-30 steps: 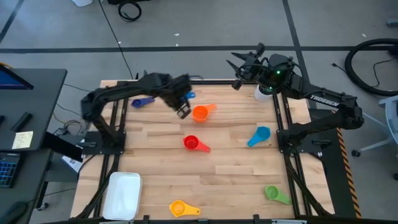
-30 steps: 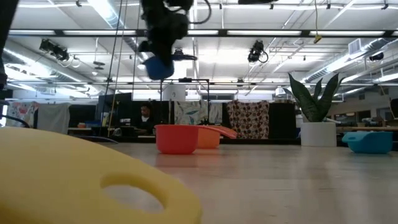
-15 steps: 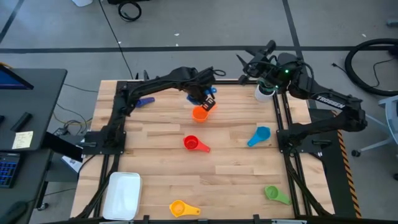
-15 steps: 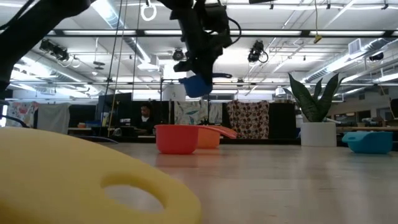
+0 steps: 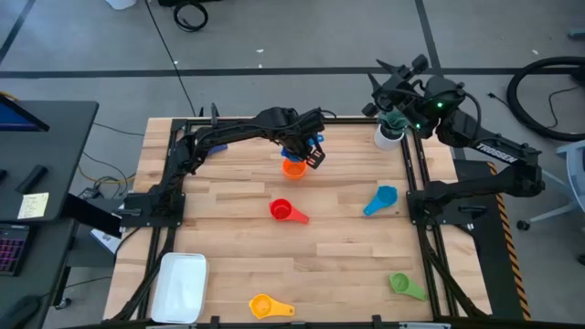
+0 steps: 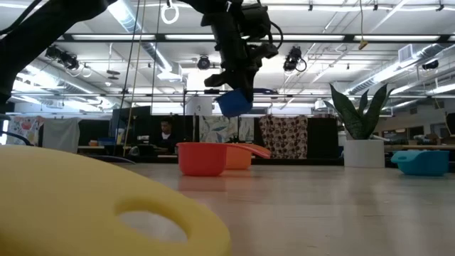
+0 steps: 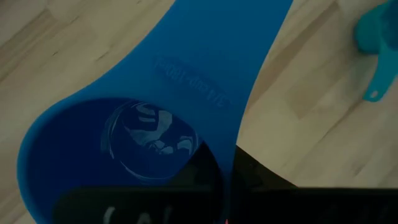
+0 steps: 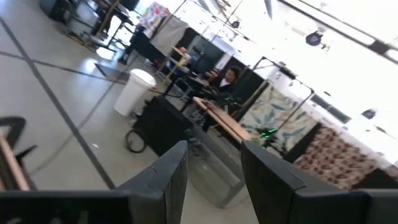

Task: Nest measuring cups in basket
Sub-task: Stack the dark blue measuring cup on top of the orange measuring cup

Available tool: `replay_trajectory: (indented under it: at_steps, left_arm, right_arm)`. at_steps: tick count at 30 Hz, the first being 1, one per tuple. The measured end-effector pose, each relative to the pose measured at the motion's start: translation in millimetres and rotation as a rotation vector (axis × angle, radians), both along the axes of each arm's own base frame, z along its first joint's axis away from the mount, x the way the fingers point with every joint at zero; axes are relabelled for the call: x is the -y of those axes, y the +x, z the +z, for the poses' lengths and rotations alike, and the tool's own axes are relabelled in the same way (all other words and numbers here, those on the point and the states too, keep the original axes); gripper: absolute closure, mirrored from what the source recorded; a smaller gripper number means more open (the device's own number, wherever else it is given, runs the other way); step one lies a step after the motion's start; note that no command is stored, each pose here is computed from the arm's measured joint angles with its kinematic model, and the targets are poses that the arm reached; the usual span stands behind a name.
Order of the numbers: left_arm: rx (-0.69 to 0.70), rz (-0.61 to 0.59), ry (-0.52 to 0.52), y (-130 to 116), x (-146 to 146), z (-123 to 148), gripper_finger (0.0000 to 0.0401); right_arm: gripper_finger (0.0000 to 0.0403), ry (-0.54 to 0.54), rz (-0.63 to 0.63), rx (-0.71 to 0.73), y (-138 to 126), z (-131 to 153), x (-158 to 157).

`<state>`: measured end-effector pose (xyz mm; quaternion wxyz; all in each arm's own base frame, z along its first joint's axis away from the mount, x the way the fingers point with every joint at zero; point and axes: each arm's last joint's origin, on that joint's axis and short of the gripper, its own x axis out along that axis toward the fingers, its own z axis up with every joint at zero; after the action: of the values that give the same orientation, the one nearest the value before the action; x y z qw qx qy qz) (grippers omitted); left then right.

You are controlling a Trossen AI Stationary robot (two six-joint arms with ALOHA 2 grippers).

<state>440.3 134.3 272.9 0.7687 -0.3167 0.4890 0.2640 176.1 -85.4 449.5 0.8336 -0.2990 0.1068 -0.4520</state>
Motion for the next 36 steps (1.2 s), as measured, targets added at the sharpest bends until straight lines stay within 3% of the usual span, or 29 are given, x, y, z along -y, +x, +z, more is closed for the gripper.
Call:
replay_trajectory:
  at_steps: [11,16,33,36]
  left_arm:
    - [-0.103,-0.035,-0.037,16.8,9.2,-45.1,0.0391]
    - [-0.110,-0.035,-0.037,18.5,10.3,-48.8,0.0391]
    - [-0.185,-0.068,-0.076,23.7,6.7,-81.7,0.0390]
    - [-0.191,-0.068,-0.077,23.1,6.6,-82.0,0.0367]
  right_arm:
    - [0.0247,-0.031,0.057,0.069,-26.6,13.6,-20.8]
    - [0.0247,-0.039,0.083,0.097,-35.1,17.5,-27.7]
    - [0.0247,-0.035,0.098,0.090,-35.0,17.0,-30.6]
    - [0.0247,-0.032,0.094,0.084,-34.9,16.4,-30.5]
